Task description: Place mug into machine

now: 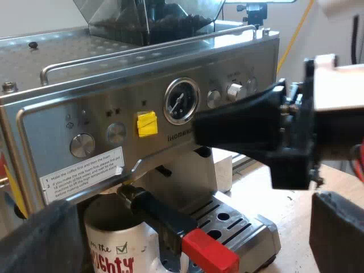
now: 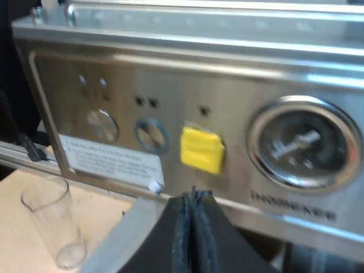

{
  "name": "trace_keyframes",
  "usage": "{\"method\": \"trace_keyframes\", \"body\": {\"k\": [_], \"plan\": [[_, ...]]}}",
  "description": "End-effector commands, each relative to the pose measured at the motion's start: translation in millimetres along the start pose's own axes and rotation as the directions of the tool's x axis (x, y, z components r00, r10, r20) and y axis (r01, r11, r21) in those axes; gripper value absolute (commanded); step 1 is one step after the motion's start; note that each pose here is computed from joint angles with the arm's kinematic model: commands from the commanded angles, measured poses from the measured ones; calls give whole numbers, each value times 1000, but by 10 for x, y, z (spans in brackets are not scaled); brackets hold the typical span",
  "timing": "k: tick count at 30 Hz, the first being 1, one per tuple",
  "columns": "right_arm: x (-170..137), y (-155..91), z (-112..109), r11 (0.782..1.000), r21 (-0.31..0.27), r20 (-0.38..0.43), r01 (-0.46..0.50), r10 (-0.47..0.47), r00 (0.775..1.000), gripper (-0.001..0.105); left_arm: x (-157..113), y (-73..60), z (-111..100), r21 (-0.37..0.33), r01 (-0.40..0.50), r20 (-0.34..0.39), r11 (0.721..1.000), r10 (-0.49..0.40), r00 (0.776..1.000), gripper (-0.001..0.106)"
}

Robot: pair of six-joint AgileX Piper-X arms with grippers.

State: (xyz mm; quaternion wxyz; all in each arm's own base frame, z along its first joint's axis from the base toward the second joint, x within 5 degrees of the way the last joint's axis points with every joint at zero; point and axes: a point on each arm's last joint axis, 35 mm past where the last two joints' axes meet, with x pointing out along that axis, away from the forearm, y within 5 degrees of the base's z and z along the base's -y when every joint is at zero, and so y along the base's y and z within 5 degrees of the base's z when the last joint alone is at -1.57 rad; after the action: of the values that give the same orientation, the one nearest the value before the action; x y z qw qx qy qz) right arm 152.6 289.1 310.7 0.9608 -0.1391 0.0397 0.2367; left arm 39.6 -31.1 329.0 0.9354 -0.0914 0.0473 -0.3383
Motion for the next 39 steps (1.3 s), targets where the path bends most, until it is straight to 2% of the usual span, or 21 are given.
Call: {"method": "trace_keyframes", "body": {"k": [1, 7, 11, 14, 19, 26, 29, 31, 33, 34, 35, 36, 37, 39], "plan": [[145, 6, 93, 1000, 2, 27, 0, 0, 1000, 0, -24, -12, 25, 1, 12, 12, 1000, -12, 1000, 82], [372, -21, 128, 1000, 9, 23, 16, -17, 1000, 0, -24, -12, 25, 1, 14, 12, 1000, -14, 1000, 82], [513, -97, 75, 999, 5, 0, 54, -54, 999, 0, -24, -16, 25, 1, 25, 10, 1000, -25, 1000, 82], [602, -195, 8, 993, -1, -28, 116, -116, 993, 0, -24, -21, 24, 2, 37, 7, 999, -37, 999, 82], [673, -334, -53, 973, -13, -66, 231, -232, 971, 0, -24, -21, 23, 2, 39, 7, 999, -39, 999, 82], [649, -316, -35, 975, -12, -62, 220, -221, 973, 0, -18, -18, 12, 1, 38, 3, 999, -38, 999, 82], [533, -215, 33, 990, -20, -52, 142, -143, 988, 0, -15, -17, 6, 3, 38, 1, 999, -38, 999, 82], [420, -153, 97, 997, -20, -47, 75, -76, 996, 6, -15, -17, 7, 3, 38, 2, 999, -38, 999, 82], [307, -107, 157, 1000, -13, -43, 26, -27, 999, 17, -15, -17, 7, 3, 38, 2, 999, -38, 999, 82], [237, -85, 190, 1000, -11, -44, 2, -3, 999, 26, -15, -17, 7, 3, 38, 2, 999, -38, 999, 82], [208, -74, 201, 1000, -14, -45, -16, 16, 999, 30, -15, -17, 7, 3, 38, 2, 999, -38, 999, 82], [59, -49, 263, 996, -25, -51, -88, 86, 995, 49, -15, -17, 7, 1, 38, 2, 999, -38, 999, 82], [-33, -50, 304, 994, -21, -53, -106, 105, 993, 58, -25, -23, 24, 1, 43, 6, 999, -43, 999, 82], [-155, -66, 364, 992, -19, -49, -125, 124, 991, 64, -47, -35, 73, 4, 47, 27, 999, -47, 999, 82]]}}
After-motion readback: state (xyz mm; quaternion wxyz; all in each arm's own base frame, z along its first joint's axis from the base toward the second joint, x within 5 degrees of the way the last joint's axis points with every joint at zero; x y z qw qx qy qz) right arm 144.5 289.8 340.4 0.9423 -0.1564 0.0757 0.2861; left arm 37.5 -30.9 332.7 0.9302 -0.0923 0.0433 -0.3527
